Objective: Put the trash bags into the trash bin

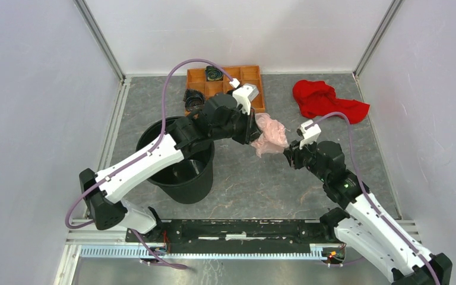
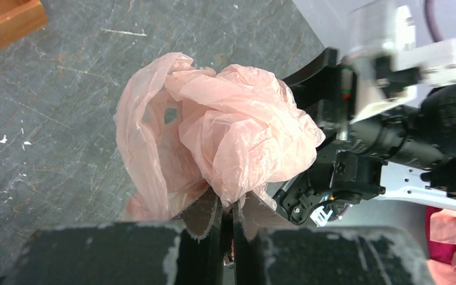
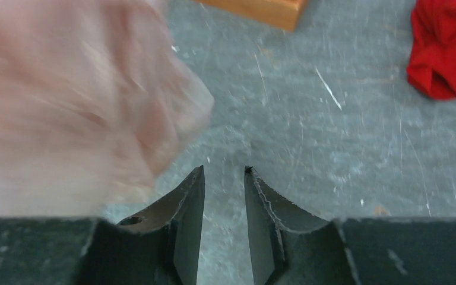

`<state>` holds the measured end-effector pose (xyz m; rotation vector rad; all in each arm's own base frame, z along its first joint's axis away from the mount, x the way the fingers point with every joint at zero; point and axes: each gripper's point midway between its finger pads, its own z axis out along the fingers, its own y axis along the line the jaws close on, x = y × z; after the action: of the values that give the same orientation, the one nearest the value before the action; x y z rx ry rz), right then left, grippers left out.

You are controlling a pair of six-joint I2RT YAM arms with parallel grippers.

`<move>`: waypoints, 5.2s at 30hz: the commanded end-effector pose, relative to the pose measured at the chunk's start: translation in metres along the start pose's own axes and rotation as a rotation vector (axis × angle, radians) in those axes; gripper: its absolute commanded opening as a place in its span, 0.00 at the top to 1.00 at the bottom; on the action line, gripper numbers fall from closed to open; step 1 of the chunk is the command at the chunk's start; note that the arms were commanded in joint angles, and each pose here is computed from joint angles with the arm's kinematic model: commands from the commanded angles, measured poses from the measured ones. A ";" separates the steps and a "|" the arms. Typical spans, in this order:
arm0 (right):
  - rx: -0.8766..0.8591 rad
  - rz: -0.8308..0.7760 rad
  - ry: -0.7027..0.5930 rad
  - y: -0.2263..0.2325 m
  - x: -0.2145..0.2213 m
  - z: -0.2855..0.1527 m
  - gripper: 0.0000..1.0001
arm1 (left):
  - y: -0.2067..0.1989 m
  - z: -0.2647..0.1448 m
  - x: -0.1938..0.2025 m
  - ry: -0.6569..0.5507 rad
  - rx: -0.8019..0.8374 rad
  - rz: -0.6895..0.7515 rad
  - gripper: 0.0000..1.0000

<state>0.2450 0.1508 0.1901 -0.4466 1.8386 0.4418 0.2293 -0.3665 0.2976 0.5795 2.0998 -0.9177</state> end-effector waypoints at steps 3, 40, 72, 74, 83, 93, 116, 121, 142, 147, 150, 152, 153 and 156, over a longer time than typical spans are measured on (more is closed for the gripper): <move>-0.055 -0.038 0.043 0.008 0.002 -0.013 0.48 | -0.024 -0.027 -0.047 -0.148 0.076 -0.042 0.94; -0.213 0.359 -0.346 0.042 -0.066 -0.045 0.95 | -0.035 -0.108 -0.024 -0.160 0.165 -0.039 0.00; -0.114 0.316 -0.230 0.027 -0.036 -0.027 0.99 | -0.013 0.009 0.033 0.006 -0.499 0.346 0.41; -0.123 0.313 -0.231 0.028 -0.037 -0.028 0.99 | -0.004 0.009 0.034 0.005 -0.553 0.362 0.43; -0.075 0.253 -0.165 0.019 -0.011 -0.023 0.93 | -0.001 -0.012 0.016 -0.031 -0.598 0.354 0.95; 0.089 0.112 0.139 -0.013 0.069 0.005 0.63 | -0.042 -0.037 0.007 -0.032 -0.211 0.153 0.98; -0.432 -0.285 -0.313 0.075 -0.085 -0.049 0.17 | -0.063 -0.027 -0.025 -0.035 0.115 0.081 0.98; -0.395 -0.436 -0.416 0.070 -0.110 -0.050 0.18 | -0.061 -0.035 -0.013 0.018 0.135 0.163 0.98; -0.094 0.047 -0.364 0.017 -0.061 -0.010 0.99 | -0.056 -0.042 -0.018 -0.044 0.115 0.150 0.22; 0.002 0.171 -0.407 -0.002 -0.043 -0.007 0.99 | -0.030 -0.047 -0.017 -0.108 -0.012 0.067 0.00; 0.020 0.184 -0.431 -0.004 -0.068 -0.012 0.99 | -0.018 -0.048 -0.007 -0.098 -0.053 0.052 0.00; 0.031 0.200 -0.457 -0.006 -0.091 -0.019 0.99 | -0.013 -0.052 -0.004 -0.101 -0.072 0.042 0.00; 0.015 0.203 -0.482 -0.002 -0.108 -0.024 0.99 | -0.010 -0.054 -0.001 -0.103 -0.078 0.036 0.00; -0.075 0.218 -0.577 0.014 -0.157 -0.043 0.99 | -0.010 -0.065 -0.004 -0.140 -0.073 0.012 0.00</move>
<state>0.2565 0.1555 0.2493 -0.2107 1.5499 0.6059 0.1925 -0.3342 0.3093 0.6230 2.0552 -0.7965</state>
